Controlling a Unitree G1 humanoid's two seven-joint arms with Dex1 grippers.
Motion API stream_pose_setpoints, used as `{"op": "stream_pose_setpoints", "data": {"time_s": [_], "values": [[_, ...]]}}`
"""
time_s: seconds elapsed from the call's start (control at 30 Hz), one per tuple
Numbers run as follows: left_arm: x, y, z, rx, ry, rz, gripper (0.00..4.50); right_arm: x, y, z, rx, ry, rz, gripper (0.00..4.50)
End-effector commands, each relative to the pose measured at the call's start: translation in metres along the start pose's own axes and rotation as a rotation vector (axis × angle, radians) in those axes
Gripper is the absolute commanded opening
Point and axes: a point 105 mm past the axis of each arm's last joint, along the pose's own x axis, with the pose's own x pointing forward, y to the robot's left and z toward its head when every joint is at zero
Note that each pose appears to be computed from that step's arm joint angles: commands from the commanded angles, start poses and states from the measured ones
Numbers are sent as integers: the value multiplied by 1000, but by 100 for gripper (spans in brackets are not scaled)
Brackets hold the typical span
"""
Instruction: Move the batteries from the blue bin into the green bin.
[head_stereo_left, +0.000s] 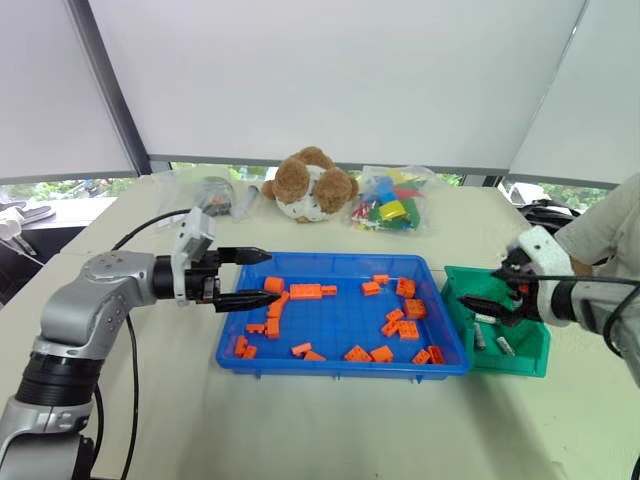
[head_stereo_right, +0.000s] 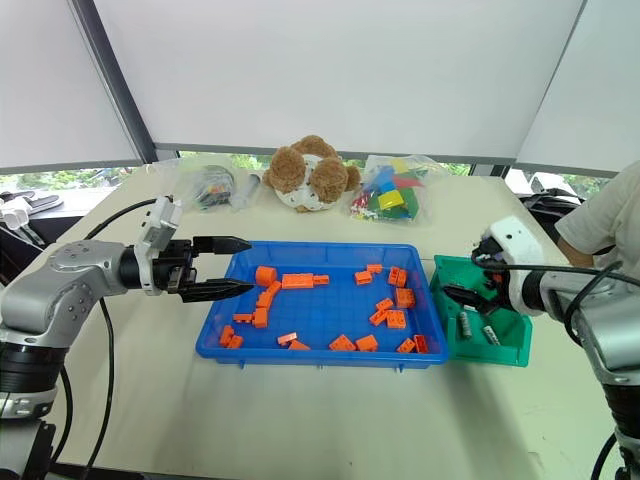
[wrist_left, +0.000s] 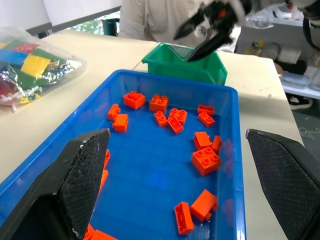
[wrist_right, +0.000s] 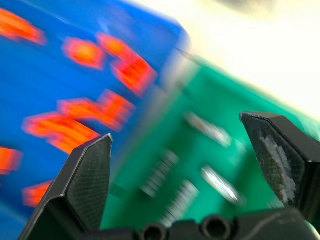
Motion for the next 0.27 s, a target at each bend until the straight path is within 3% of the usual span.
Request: {"op": "stream_pose_setpoints", "data": {"time_s": [0.03,0.1,0.27], "values": [[-10,1,14,50,-2,16,450,-28,37,41,-123,-121,213,446],[-13,1,14,51,10,22,450,-35,54,45,-139,-126,308,446],[-18,-1,16,45,17,26,450,-36,68,48,-175,-130,352,446]]}}
